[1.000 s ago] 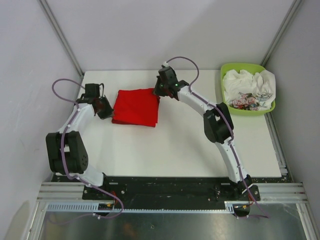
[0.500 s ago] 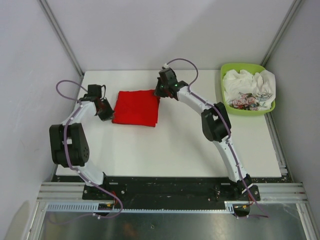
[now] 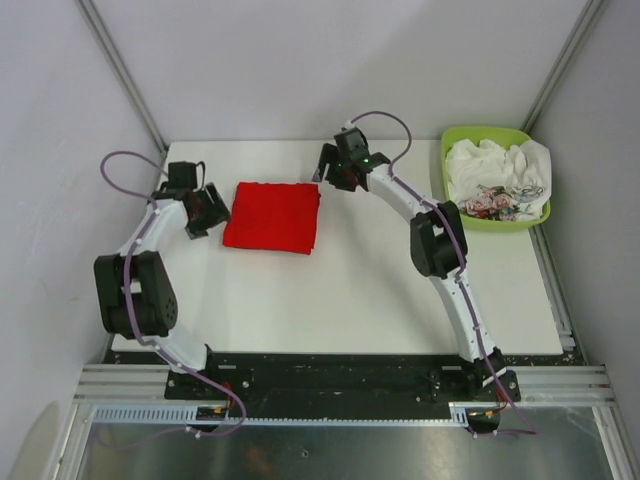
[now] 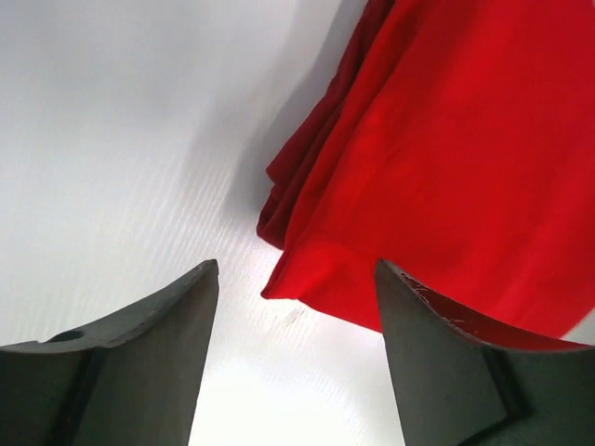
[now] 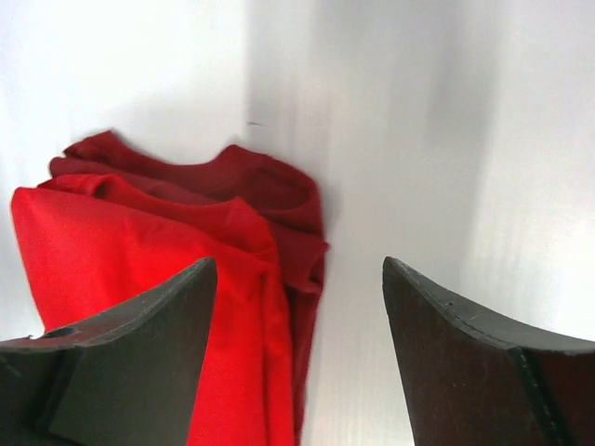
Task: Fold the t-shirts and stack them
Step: Put the neatly folded tshirt into the corner of the board with both arms, then put the neatly folded tshirt into the corner of the board with the left arm
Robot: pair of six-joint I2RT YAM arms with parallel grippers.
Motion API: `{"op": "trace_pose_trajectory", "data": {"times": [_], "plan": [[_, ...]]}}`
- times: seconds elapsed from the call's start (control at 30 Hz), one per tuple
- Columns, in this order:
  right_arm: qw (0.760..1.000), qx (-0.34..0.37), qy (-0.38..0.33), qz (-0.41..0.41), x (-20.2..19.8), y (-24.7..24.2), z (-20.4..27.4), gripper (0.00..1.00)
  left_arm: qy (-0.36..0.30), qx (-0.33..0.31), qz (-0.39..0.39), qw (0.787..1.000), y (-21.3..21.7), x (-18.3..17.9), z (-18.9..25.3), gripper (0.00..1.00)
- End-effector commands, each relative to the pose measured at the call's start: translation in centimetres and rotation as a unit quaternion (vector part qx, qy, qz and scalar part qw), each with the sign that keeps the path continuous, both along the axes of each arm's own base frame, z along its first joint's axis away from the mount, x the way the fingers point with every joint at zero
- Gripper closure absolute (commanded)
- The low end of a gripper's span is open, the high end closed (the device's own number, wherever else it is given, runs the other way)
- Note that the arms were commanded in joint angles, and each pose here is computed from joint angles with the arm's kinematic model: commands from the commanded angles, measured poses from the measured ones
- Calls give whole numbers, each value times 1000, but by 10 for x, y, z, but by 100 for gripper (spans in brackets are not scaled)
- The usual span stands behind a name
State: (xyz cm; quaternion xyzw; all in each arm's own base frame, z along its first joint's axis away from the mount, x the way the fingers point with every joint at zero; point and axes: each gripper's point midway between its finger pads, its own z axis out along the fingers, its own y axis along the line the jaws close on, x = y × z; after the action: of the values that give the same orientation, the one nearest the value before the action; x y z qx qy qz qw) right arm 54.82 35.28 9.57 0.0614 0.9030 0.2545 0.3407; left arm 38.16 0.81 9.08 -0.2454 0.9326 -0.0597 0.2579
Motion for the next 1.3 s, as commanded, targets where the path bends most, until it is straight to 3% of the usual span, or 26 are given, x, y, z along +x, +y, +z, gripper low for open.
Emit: {"op": "trace_pose_trajectory", "data": {"times": [0.0,0.2,0.47,0.63,0.97,1.27], "plan": [[999,-6,-25,-20,-5,-30,58,23,-123,47,-28,991,-5,23,87,27],[998,-15,7,-56,-35,-78,47,23,-140,48,-127,981,-80,17,99,34],[993,-5,33,-111,-78,-154,44,23,-107,20,-248,963,-191,-3,70,37],[992,-14,33,-120,-97,-176,51,23,-83,23,-283,955,-243,-9,46,38],[993,-22,27,-109,-120,-179,61,24,-56,92,-341,934,-294,-2,-3,37],[994,-30,35,-103,-127,-181,52,24,2,121,-335,935,-273,6,-56,41]]}}
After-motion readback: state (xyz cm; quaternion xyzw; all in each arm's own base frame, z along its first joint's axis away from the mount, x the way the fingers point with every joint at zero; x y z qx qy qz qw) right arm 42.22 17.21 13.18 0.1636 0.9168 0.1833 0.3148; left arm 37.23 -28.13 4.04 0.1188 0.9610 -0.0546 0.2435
